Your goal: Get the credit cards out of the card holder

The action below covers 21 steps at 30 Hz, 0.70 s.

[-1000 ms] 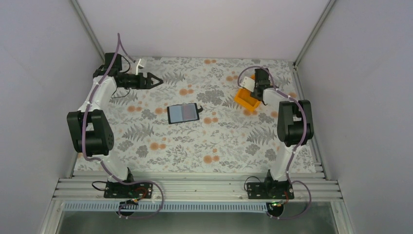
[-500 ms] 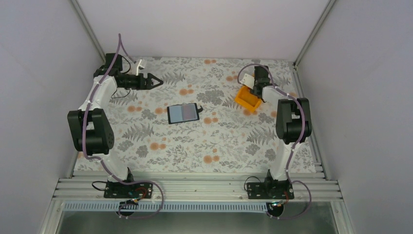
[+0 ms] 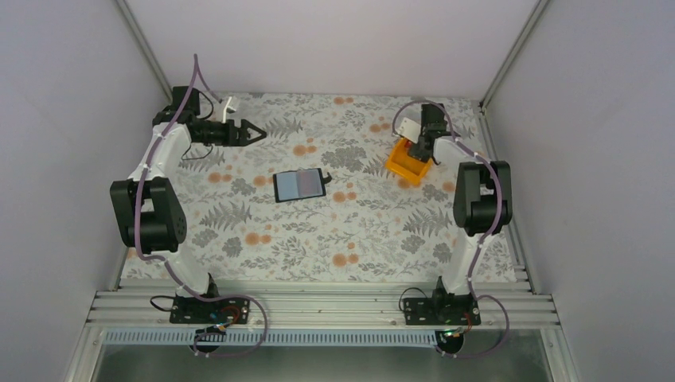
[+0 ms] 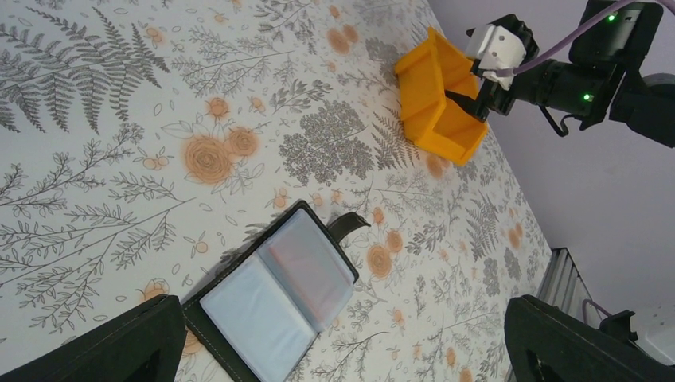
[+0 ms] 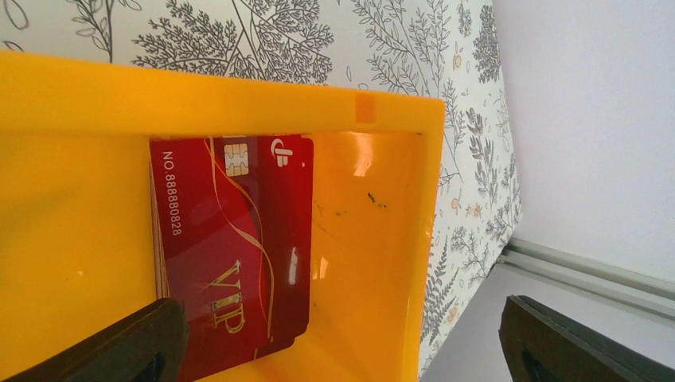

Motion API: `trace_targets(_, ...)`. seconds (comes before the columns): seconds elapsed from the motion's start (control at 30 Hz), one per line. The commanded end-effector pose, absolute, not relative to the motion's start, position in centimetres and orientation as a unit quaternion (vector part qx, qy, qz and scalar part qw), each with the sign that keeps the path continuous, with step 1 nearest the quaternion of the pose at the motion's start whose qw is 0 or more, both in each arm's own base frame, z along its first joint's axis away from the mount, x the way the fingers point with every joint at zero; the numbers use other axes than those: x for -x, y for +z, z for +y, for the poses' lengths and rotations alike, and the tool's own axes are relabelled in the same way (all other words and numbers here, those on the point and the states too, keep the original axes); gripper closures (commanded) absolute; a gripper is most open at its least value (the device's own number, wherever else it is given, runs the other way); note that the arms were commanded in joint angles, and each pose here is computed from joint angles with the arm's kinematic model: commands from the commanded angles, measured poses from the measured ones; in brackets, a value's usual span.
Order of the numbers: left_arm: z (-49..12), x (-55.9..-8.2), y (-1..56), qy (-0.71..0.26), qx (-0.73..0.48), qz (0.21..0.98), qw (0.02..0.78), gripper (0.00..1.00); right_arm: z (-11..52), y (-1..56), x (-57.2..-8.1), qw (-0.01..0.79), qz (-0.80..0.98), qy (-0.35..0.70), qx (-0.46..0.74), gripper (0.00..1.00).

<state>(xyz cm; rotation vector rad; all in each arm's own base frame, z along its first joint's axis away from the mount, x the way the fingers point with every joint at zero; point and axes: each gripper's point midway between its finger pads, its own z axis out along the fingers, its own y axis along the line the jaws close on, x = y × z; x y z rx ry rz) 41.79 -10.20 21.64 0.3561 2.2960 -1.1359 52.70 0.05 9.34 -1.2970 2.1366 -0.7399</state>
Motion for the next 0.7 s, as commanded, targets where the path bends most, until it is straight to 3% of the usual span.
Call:
trace_targets(0.0, -10.2, -41.8, 22.6, -0.419, -0.154, 0.847, 0.289, 0.00, 1.0, 15.1, -53.5, 0.334, 0.789, -0.257, 0.447, 0.01)
trace_targets(0.1, -9.9, -41.6, 21.7, -0.397, -0.164, 0.855, 0.290, 0.00, 2.9, 22.7, -54.6, 0.439, 0.785, -0.218, 0.380, 0.01)
trace_targets(0.2, -9.3, -41.2, 19.8, -0.334, -0.192, 0.877, 0.287, 0.00, 5.9, 32.4, -54.0, 0.578, 0.770, -0.071, 0.263, 0.01)
trace_targets(0.27, -9.4, -40.4, 18.1, -0.294, -0.219, 0.890, 0.271, 0.00, 8.7, 36.1, -52.4, 0.615, 0.757, 0.061, 0.213, 0.05)
trace_targets(0.37, -9.3, -39.2, 15.7, -0.280, -0.232, 0.900, 0.240, 0.02, 13.8, 35.3, -50.8, 0.577, 0.773, 0.210, 0.161, 0.20)
trace_targets(0.47, -8.7, -38.3, 12.8, -0.264, -0.231, 0.914, 0.202, 0.08, 20.5, 29.8, -49.2, 0.487, 0.815, 0.275, 0.153, 0.28)
trace_targets(0.67, -8.8, -36.6, 8.4, -0.266, -0.222, 0.925, 0.157, 0.18, 32.4, 16.8, -42.2, 0.293, 0.884, 0.313, 0.184, 0.34)
